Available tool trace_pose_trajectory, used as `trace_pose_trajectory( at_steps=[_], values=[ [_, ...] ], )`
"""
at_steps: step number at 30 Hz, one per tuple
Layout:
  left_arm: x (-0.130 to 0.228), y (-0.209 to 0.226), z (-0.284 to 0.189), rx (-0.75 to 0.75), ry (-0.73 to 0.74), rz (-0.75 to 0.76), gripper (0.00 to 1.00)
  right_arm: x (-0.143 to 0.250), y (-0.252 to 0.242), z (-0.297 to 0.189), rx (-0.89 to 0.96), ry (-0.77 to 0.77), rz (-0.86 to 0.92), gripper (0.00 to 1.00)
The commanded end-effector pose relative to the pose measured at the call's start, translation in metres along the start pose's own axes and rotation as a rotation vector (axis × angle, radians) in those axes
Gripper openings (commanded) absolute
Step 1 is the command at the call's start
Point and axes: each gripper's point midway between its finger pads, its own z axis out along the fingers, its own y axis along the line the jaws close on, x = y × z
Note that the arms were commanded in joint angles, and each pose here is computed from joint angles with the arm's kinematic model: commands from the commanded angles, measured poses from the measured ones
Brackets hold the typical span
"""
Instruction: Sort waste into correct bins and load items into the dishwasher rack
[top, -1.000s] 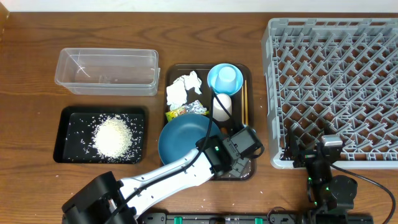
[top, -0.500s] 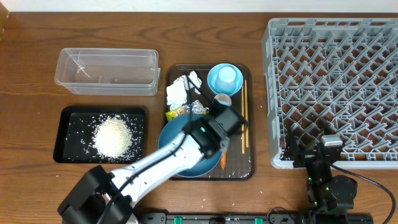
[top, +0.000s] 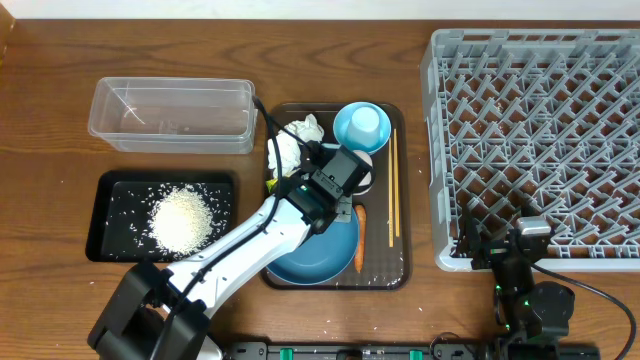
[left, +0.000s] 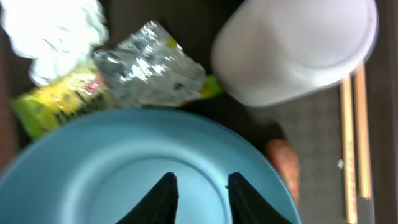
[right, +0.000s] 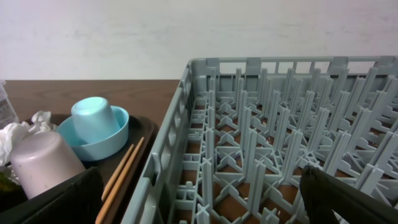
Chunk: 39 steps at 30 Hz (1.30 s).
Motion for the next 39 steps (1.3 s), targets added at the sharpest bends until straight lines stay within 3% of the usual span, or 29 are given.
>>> trace_pose_trajectory(
  at_steps=[1, 11, 21, 28, 34, 39],
  values=[
    [0.026, -0.002, 0.016, 0.026, 0.105, -0.045, 0.24, 0.002, -0.006, 0.000, 0.024, 0.005, -0.009, 0.99],
    [0.071, -0.002, 0.054, -0.011, 0.266, -0.077, 0.06, 0.002, -0.006, 0.000, 0.024, 0.005, -0.009, 0.99],
    [0.085, -0.074, 0.047, 0.224, 0.263, 0.003, 0.06, 0.002, -0.006, 0.000, 0.024, 0.005, -0.009, 0.99],
    [0.086, -0.098, 0.042, 0.279, 0.231, -0.013, 0.06, 0.002, -0.006, 0.000, 0.024, 0.005, -0.009, 0.99],
    [0.077, -0.086, 0.043, 0.246, 0.221, -0.035, 0.06, 0.002, -0.006, 0.000, 0.024, 0.005, -0.009, 0.99],
    [0.066, -0.035, 0.042, 0.059, 0.190, -0.076, 0.06, 0.002, -0.006, 0.000, 0.024, 0.005, -0.009, 0.99]
  ],
)
